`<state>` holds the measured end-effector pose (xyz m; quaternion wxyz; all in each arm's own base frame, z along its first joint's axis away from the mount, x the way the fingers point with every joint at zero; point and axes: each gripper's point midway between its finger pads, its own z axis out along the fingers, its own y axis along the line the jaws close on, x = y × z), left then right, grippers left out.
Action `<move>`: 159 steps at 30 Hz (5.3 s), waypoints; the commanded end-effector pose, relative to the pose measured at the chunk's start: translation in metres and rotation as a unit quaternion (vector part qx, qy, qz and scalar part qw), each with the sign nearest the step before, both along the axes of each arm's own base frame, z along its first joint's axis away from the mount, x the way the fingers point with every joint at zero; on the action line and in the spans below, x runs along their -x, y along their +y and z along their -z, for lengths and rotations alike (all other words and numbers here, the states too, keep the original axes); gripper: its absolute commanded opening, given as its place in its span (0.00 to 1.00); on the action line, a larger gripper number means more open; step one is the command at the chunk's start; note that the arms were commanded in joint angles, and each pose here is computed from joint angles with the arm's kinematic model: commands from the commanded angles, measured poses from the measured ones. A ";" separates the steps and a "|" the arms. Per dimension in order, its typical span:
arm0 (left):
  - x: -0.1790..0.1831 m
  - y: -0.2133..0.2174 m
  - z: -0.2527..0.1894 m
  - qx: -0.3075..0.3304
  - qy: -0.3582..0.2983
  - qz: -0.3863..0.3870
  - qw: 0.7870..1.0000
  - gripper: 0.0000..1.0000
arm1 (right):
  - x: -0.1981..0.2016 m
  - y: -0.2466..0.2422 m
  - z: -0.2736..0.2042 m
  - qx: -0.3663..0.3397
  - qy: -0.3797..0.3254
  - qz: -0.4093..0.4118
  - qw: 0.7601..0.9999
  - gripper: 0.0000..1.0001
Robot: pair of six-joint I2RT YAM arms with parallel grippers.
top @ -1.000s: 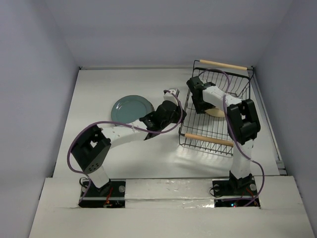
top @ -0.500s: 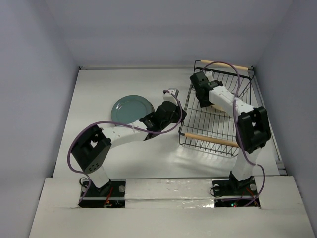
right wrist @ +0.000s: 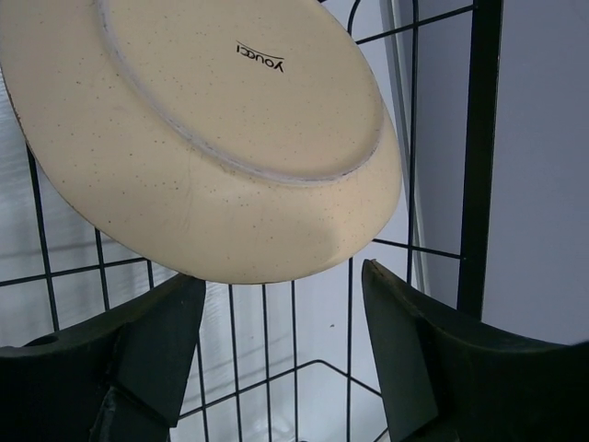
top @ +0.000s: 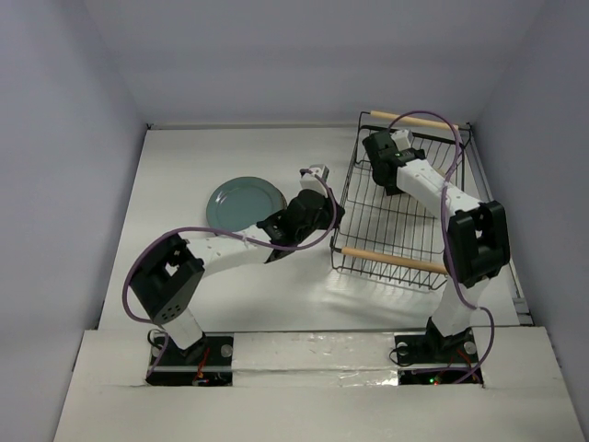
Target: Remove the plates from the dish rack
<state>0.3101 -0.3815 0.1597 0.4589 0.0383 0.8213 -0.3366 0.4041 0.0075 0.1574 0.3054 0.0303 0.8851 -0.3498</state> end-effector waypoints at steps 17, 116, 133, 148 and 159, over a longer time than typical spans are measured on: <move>0.018 0.010 -0.021 0.001 -0.015 0.023 1.000 0.00 | -0.058 -0.062 -0.054 0.155 -0.070 0.072 0.983 0.71; 0.164 0.296 -0.144 0.159 -0.117 -0.148 0.969 0.99 | 0.031 0.457 -0.059 -0.761 -0.025 -0.294 0.577 0.18; 0.170 0.307 -0.152 0.198 -0.124 -0.146 0.961 0.99 | 0.050 0.439 -0.009 -0.680 0.022 -0.270 0.681 0.82; 0.168 0.314 -0.148 0.200 -0.115 -0.166 0.959 0.99 | 0.066 0.352 -0.047 -0.533 -0.019 -0.301 0.790 1.00; 0.172 0.304 -0.155 0.201 -0.127 -0.137 0.962 0.99 | 0.157 0.186 -0.282 -0.548 -0.416 -0.318 0.652 0.12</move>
